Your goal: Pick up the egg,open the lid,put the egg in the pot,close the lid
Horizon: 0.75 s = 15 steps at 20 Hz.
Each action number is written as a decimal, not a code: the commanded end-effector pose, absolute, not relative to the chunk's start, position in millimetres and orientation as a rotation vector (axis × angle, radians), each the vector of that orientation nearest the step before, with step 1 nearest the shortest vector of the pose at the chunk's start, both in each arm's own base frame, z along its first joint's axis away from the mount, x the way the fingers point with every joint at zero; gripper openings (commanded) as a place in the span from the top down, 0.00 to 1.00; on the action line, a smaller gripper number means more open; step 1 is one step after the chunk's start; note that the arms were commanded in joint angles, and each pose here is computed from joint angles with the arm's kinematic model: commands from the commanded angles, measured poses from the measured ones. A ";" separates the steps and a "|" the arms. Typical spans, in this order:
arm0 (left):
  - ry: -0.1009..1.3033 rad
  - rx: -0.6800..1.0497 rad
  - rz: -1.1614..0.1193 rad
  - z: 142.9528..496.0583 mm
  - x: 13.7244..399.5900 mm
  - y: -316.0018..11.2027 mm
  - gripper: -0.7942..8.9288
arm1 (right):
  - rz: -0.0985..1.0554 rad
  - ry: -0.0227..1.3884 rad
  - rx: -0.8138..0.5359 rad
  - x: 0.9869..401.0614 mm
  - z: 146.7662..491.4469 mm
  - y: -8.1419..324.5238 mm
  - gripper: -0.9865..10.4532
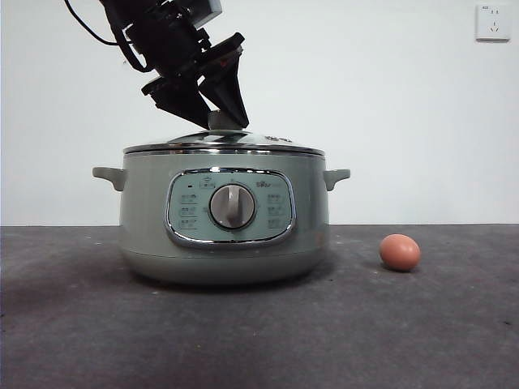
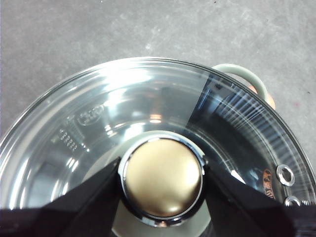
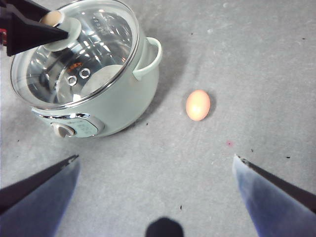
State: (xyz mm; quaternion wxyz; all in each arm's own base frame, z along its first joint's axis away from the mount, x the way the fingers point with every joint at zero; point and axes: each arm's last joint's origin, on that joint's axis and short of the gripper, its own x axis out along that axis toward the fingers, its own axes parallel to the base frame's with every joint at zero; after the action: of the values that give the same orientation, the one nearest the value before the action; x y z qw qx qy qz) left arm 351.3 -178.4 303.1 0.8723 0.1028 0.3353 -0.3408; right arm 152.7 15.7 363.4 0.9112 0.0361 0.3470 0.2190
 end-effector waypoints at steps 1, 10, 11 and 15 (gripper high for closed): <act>0.723 0.205 -0.709 307.9 351.0 -178.3 0.93 | 0.452 0.710 0.071 155.0 364.1 15.8 0.42; 0.587 0.192 -0.713 393.6 333.9 -169.6 0.93 | 0.450 0.753 0.083 188.4 351.7 16.7 0.42; 0.554 0.186 -0.706 405.4 326.3 -163.3 0.93 | 0.443 0.759 0.091 196.9 348.4 16.8 0.42; 0.433 0.163 -0.653 452.3 285.8 -126.2 0.93 | 0.437 0.797 0.127 236.4 328.6 21.1 0.42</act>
State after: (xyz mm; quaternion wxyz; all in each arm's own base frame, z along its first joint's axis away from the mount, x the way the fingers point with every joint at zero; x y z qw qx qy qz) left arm 293.8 -131.0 435.0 0.9099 0.0853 0.2520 -0.3183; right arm 234.8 20.2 328.9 0.8977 0.0539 0.3816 0.2135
